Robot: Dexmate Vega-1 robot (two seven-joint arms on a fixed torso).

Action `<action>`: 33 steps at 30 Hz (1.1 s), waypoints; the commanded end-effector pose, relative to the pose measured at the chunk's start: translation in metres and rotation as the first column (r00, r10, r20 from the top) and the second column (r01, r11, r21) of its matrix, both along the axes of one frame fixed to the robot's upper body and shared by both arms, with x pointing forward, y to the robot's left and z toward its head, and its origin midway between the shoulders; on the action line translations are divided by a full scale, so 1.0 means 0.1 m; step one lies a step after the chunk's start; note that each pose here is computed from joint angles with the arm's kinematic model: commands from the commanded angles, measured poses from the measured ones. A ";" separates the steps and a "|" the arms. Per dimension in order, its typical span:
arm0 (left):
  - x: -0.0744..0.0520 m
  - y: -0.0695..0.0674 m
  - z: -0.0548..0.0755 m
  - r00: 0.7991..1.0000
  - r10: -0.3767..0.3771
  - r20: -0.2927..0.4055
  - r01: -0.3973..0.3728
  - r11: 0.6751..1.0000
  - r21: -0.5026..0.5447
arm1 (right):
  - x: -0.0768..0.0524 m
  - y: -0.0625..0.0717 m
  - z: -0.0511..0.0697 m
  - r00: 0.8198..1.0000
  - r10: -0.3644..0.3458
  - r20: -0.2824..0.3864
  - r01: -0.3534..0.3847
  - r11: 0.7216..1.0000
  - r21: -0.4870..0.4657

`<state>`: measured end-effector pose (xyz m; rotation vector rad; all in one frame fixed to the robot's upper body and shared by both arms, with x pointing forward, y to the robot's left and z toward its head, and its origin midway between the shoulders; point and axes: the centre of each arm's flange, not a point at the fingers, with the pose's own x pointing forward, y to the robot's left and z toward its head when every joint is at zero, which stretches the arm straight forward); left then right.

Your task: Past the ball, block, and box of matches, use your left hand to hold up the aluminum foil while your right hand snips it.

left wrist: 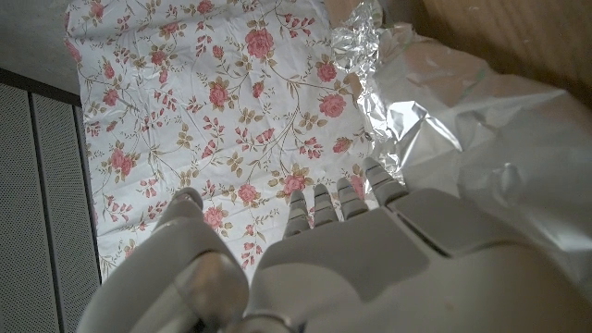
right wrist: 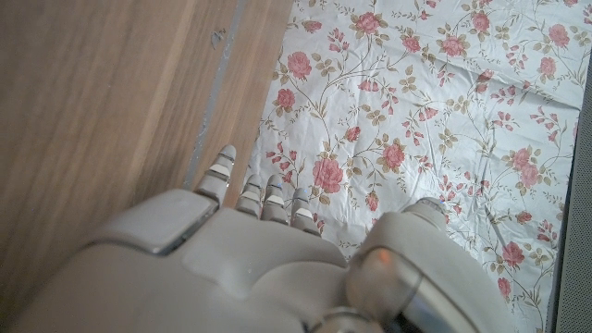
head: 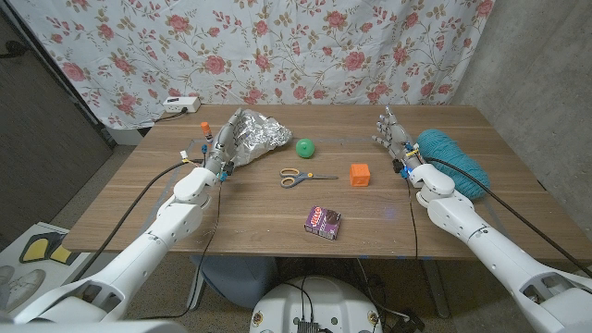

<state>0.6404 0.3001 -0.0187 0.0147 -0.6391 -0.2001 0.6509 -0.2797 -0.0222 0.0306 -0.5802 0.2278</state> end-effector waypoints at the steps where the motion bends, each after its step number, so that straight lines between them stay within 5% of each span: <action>1: -0.14 -0.03 0.08 0.999 0.020 0.039 -0.021 0.999 0.025 | -0.08 -0.08 0.04 1.000 0.004 -0.004 -0.004 1.000 -0.008; 9: -0.18 -0.02 0.04 0.998 0.036 0.057 -0.038 0.998 0.044 | -0.12 -0.13 0.08 1.000 -0.009 -0.016 0.008 0.999 -0.047; 17: -0.20 0.00 0.05 0.994 0.062 0.090 -0.073 0.989 0.127 | -0.14 -0.04 0.20 1.000 -0.021 0.008 0.021 1.000 -0.020; 24: -0.18 0.02 0.04 0.996 0.028 0.084 -0.038 0.992 0.123 | -0.05 -0.01 0.14 1.000 -0.020 -0.004 0.019 1.000 -0.010; 33: -0.21 0.02 0.06 0.989 0.078 0.123 -0.098 0.980 0.172 | -0.02 -0.04 0.12 1.000 -0.020 0.004 0.020 1.000 -0.005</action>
